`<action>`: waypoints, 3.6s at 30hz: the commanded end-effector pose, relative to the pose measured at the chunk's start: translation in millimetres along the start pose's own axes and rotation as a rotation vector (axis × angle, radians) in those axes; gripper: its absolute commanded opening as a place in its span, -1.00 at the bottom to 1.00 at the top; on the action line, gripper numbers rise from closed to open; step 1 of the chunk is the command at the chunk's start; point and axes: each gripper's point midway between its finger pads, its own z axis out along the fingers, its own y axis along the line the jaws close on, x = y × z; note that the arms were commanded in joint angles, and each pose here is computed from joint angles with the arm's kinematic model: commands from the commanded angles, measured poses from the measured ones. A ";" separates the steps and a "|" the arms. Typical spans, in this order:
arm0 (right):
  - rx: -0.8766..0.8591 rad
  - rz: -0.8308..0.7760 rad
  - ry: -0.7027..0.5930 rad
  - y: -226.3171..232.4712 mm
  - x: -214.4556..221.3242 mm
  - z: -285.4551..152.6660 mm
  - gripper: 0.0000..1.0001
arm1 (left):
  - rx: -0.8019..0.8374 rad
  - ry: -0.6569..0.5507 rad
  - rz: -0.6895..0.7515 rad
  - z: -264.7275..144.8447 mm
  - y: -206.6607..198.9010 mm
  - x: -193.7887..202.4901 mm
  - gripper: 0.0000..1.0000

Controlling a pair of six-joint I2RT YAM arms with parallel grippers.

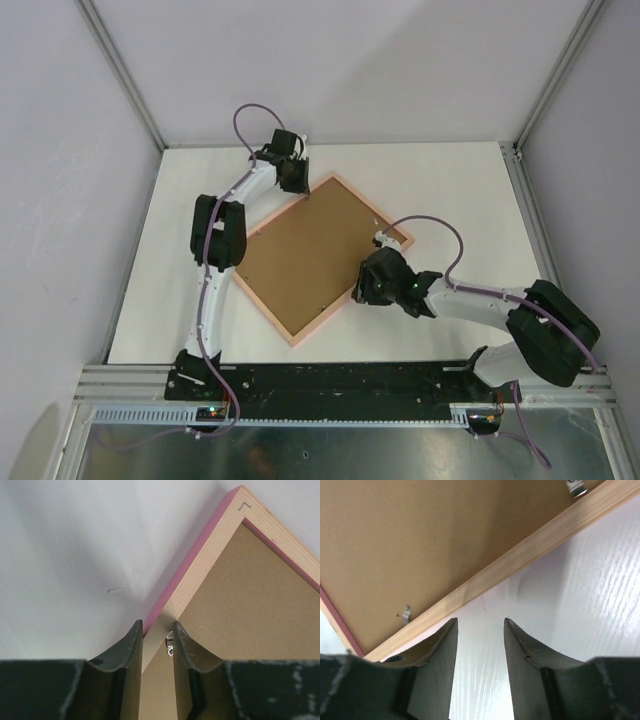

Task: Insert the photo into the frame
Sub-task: Rotate the photo frame at the center of the board, then press the fastener onto the backboard.

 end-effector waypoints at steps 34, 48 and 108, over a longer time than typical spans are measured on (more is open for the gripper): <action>0.112 -0.204 -0.363 -47.7 -227.1 -17.8 0.48 | -0.525 -0.166 -0.940 -222.9 74.6 215.9 0.31; 0.101 -0.198 -0.348 -45.5 -223.1 -22.6 0.45 | -0.513 -0.076 -0.953 -187.9 76.9 227.2 0.23; 0.337 0.010 -0.115 -119.0 -100.4 4.8 0.46 | -0.259 0.076 -0.227 -124.5 112.4 156.9 -1.00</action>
